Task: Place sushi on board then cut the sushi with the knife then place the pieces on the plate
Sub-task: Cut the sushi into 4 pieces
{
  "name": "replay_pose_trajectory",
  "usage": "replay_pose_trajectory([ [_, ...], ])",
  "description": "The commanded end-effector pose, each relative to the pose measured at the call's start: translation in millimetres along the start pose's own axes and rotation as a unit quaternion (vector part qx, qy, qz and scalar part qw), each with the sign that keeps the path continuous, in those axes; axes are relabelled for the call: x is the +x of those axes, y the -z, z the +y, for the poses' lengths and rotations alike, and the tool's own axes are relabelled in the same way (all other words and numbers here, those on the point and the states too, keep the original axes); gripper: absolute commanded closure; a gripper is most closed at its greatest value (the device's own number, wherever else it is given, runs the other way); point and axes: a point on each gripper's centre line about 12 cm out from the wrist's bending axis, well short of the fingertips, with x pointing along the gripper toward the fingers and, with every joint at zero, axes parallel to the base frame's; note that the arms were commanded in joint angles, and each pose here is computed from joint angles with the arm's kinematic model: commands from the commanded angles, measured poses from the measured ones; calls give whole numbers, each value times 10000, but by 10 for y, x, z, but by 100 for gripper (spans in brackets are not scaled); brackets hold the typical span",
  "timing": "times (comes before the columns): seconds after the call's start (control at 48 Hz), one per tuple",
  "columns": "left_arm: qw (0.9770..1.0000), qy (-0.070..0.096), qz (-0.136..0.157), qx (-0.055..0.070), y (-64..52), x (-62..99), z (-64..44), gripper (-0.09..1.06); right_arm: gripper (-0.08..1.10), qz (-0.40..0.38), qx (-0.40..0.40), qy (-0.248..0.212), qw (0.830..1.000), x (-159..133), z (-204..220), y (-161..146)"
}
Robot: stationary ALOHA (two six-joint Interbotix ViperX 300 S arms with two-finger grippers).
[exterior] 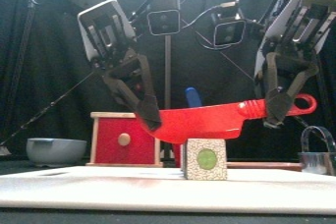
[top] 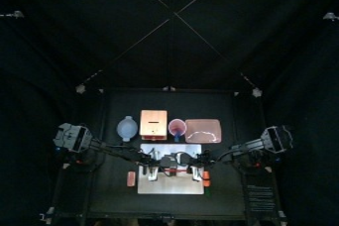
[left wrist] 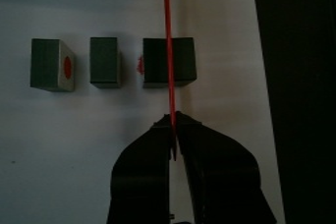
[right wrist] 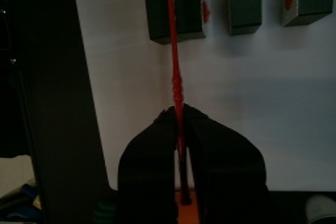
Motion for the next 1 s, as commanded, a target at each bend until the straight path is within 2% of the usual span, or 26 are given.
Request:
replay_pose_trajectory([
  [0.021, 10000, 21, -27, 21, -26, -6, -24, 51, 74, -45, -20, -48, 10000, -27, 43, -27],
  [0.25, 9999, -1, 139, -9, 49, 110, -8, 51, 74, 80, 18, -27, 10000, 128, 52, 16],
  [0.479, 9996, -5, 252, -90, 124, 185, 4, 51, 74, 210, 54, -44, 9998, 248, 94, 51],
  [0.583, 9995, 12, 259, -173, 134, 196, 1, 51, 74, 222, 43, -89, 9997, 262, 143, 49],
  [0.812, 9991, 135, 270, -287, 148, 194, -112, 51, 74, 217, 53, -214, 9995, 260, 255, 47],
  [1.0, 9992, 168, 247, -256, 138, 179, -152, 51, 74, 213, 31, -238, 9995, 250, 280, 49],
])
